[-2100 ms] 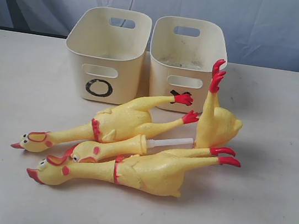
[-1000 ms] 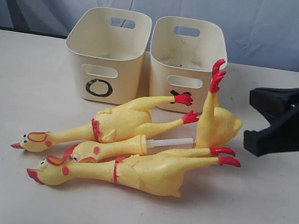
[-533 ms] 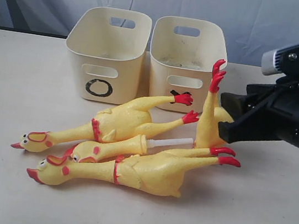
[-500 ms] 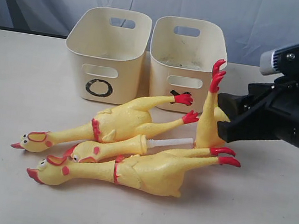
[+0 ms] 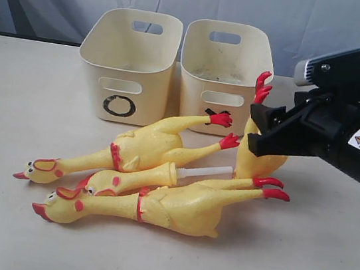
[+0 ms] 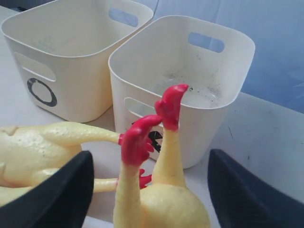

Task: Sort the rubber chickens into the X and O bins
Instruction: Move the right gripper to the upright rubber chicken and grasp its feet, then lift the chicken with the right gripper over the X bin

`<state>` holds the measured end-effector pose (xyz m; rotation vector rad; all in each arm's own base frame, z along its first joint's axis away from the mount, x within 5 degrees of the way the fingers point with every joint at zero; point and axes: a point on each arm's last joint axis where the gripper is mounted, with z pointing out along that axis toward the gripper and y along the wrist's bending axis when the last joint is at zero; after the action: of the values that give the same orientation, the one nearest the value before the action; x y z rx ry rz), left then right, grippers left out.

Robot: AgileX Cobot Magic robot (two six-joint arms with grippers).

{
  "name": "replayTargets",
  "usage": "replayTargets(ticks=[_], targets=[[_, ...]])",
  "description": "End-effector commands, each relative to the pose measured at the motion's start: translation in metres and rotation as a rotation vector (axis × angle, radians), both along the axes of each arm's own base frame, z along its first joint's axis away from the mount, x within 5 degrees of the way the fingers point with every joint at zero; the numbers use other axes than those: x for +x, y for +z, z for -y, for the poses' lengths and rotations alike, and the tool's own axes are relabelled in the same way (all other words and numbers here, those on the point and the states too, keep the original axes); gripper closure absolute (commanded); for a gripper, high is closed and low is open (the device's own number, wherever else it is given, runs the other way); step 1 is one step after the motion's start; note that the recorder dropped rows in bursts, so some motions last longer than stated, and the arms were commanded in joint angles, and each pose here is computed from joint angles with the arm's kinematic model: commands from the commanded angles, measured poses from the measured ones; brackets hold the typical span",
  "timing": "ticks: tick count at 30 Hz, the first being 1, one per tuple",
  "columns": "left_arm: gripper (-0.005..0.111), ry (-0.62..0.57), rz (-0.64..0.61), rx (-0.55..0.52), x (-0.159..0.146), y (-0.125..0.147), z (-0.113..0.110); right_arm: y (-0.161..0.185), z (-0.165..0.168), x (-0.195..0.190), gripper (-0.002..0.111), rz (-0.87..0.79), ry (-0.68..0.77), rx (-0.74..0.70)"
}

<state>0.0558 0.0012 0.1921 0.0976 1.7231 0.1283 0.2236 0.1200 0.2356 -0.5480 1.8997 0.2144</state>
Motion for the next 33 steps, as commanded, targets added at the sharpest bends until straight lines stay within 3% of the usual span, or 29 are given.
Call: replayTargets(ticks=[1,22,25,32,33], targets=[[0.107,0.005,0.010,-0.010,0.000,0.000,0.000,-0.005,-0.003,0.007,0.043,0.017,-0.012,0.008],[0.107,0.005,0.010,-0.010,0.000,0.000,0.000,-0.030,-0.015,0.028,0.045,0.055,-0.044,0.122],[0.107,0.005,0.010,-0.010,0.000,0.000,0.000,-0.033,-0.016,0.029,0.059,0.044,-0.044,0.117],[0.107,0.005,0.010,-0.010,0.000,0.000,0.000,-0.033,-0.016,0.029,0.107,0.044,-0.044,0.117],[0.107,0.005,0.010,-0.010,0.000,0.000,0.000,-0.034,-0.016,0.029,0.109,0.043,-0.044,0.116]])
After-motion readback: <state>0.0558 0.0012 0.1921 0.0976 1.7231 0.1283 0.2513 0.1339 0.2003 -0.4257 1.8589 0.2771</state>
